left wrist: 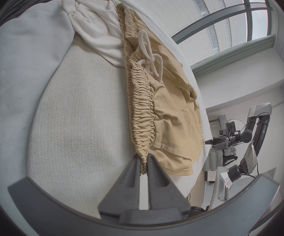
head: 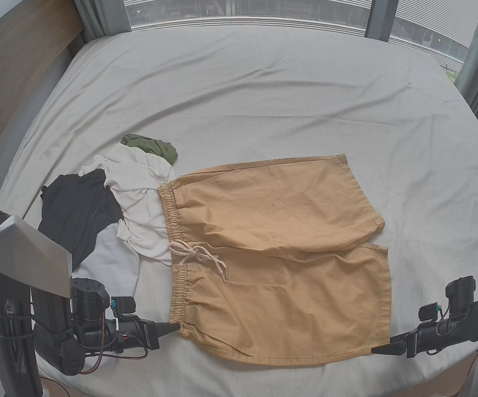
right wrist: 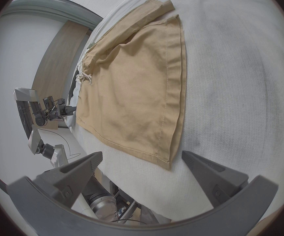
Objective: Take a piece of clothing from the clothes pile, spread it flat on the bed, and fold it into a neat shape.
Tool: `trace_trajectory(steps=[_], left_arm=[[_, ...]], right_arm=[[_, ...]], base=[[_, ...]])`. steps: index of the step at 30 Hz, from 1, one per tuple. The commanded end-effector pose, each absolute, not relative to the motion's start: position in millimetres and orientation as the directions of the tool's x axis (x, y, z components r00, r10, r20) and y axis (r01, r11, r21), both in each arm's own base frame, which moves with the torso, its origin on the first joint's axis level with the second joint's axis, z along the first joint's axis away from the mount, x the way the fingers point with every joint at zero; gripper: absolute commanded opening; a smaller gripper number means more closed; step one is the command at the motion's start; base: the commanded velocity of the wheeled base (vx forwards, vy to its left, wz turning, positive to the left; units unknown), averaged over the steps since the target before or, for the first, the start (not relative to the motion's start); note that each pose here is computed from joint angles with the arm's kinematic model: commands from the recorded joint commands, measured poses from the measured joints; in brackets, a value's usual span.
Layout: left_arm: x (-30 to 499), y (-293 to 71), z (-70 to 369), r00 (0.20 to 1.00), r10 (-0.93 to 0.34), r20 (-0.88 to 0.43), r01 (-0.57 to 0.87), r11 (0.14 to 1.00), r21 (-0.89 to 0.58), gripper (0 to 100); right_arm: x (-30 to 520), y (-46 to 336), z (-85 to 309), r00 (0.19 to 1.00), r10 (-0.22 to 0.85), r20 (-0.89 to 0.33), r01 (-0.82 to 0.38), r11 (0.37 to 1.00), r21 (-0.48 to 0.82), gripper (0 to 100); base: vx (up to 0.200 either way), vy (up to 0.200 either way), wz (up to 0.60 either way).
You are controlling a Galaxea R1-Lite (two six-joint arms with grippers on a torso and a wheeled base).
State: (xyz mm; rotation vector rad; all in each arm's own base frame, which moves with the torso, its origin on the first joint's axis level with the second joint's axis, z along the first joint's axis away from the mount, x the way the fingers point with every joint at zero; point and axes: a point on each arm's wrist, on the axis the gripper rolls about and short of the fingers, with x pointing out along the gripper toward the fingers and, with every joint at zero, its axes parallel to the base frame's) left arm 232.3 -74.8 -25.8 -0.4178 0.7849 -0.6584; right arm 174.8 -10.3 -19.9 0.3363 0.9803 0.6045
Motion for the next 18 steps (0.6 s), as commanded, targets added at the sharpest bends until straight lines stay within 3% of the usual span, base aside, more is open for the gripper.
trace_trajectory(steps=[1,7,8,18], left_arm=[[232.4,-74.9,-25.6,0.527,-0.680,-0.509,0.385,0.725,-0.571,0],[232.4,-74.9,-25.6,0.527,-0.680,-0.509,0.385,0.725,-0.571,0],[232.4,-74.9,-25.6,0.527,-0.680,-0.509,0.385,0.725,-0.571,0],[232.5,-74.9,-25.3,0.529,-0.679,-0.508,0.386,0.726,-0.569,0]], right_arm=[[173.8,-9.2,-26.1,0.386,0.622,-0.682,-0.308,0.783,0.540,100],[175.6,-8.0,-26.7,0.385,0.618,-0.686,-0.309,0.786,0.535,100],[176.7,-8.2,-28.0,0.383,0.615,-0.689,-0.305,0.788,0.535,0],[178.4,-8.7,-30.4,0.380,0.615,-0.690,-0.299,0.788,0.538,0]], base=[[0.000,0.000,0.00],[0.000,0.000,0.00],[0.000,0.000,0.00],[0.000,0.000,0.00]])
